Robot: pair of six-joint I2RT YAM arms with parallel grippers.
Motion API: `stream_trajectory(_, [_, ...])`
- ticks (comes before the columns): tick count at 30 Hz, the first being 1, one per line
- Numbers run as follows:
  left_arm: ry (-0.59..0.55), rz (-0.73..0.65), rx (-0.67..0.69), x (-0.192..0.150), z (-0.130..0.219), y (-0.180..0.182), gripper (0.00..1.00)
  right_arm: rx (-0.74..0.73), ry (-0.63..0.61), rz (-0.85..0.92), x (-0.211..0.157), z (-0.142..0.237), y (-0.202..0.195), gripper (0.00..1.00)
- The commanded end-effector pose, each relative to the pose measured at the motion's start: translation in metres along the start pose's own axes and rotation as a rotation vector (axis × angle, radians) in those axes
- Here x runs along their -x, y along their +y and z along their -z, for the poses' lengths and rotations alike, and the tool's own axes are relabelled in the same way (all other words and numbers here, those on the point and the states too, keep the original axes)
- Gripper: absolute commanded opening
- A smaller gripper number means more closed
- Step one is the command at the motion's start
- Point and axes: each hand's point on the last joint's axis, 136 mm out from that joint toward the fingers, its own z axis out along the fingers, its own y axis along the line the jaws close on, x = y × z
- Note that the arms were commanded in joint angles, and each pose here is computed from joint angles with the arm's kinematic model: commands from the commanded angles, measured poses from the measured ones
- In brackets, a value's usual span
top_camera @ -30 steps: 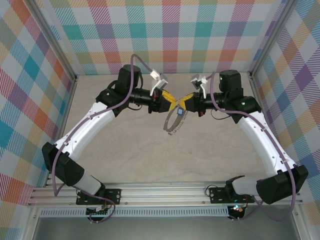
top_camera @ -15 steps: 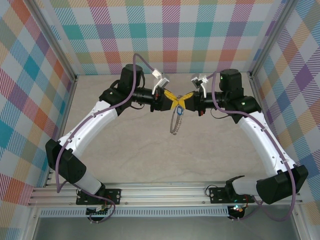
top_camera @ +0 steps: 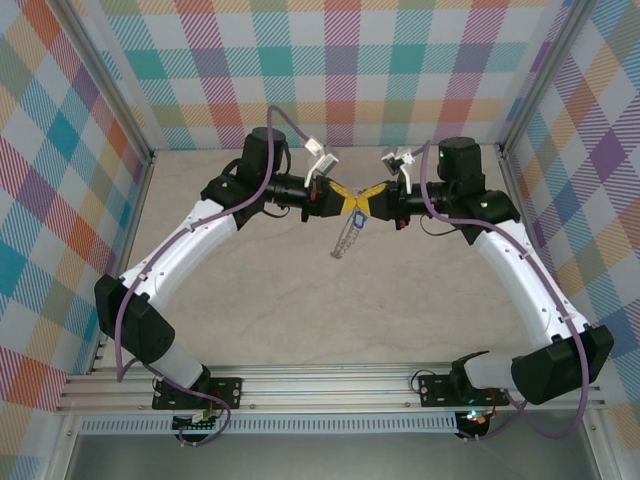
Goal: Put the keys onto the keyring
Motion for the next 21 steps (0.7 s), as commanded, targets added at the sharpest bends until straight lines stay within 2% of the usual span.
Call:
stream_trajectory(1, [-0.037,-0.048,-0.01,0.016,-0.006,-0.002,0.0,0.091,-0.016,0.038,0.006,-0.004,0.02,0.0])
stream_trajectory(7, [-0.101,-0.041,0.064,0.026,-0.003,0.009,0.0,0.067,-0.052,0.027,0.015,0.001,0.023,0.0])
stream_trajectory(11, [-0.155,-0.035,0.107,0.032,0.002,0.011,0.0,0.005,-0.11,0.03,0.026,0.013,0.02,0.3])
stream_trajectory(17, [-0.226,-0.049,0.113,0.045,0.015,-0.003,0.0,-0.171,-0.245,0.028,0.035,0.044,0.01,0.47])
stream_trajectory(21, [-0.26,-0.055,0.101,0.05,0.021,-0.014,0.0,-0.268,-0.346,0.01,0.031,0.06,0.002,0.54])
